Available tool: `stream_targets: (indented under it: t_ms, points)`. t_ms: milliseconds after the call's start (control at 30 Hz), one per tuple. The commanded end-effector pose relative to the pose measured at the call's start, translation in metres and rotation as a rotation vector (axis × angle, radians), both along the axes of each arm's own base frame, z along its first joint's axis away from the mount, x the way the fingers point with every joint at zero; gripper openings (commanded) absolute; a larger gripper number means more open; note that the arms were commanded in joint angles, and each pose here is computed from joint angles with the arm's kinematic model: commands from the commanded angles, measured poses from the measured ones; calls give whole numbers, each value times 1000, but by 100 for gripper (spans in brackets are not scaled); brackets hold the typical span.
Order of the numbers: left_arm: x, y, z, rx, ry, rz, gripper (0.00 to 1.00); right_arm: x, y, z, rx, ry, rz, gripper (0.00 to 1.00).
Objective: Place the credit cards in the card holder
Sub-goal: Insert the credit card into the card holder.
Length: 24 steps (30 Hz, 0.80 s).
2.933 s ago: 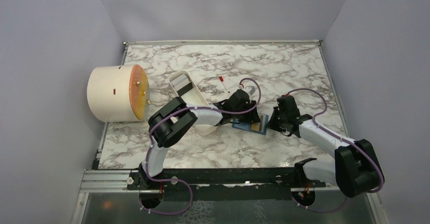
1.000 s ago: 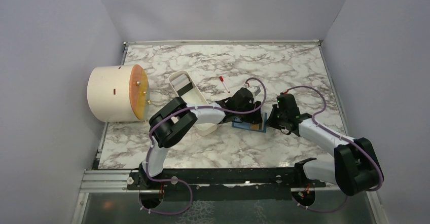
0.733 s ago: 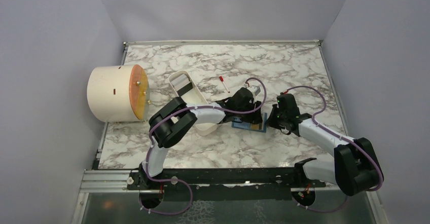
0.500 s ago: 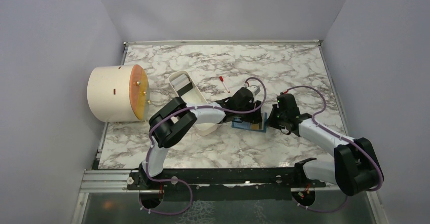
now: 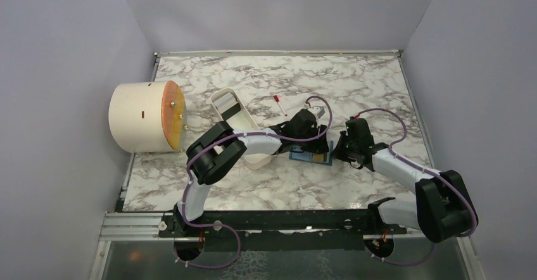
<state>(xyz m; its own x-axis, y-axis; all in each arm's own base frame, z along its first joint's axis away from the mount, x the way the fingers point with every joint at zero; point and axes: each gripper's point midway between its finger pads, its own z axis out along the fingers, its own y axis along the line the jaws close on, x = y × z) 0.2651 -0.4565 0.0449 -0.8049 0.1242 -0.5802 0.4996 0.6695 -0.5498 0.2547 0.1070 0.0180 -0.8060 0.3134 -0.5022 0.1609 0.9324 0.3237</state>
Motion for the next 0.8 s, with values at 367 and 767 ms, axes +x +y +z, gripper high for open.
stream_targets:
  t_ms: [367, 767]
  points:
    - [-5, -14, 31, -149, 54, 14, 56, 3, 4, 3, 13, -15, 15, 8]
    - [11, 9, 28, 15, -39, 50, 62, 5, 5, 12, 20, -31, 16, 8]
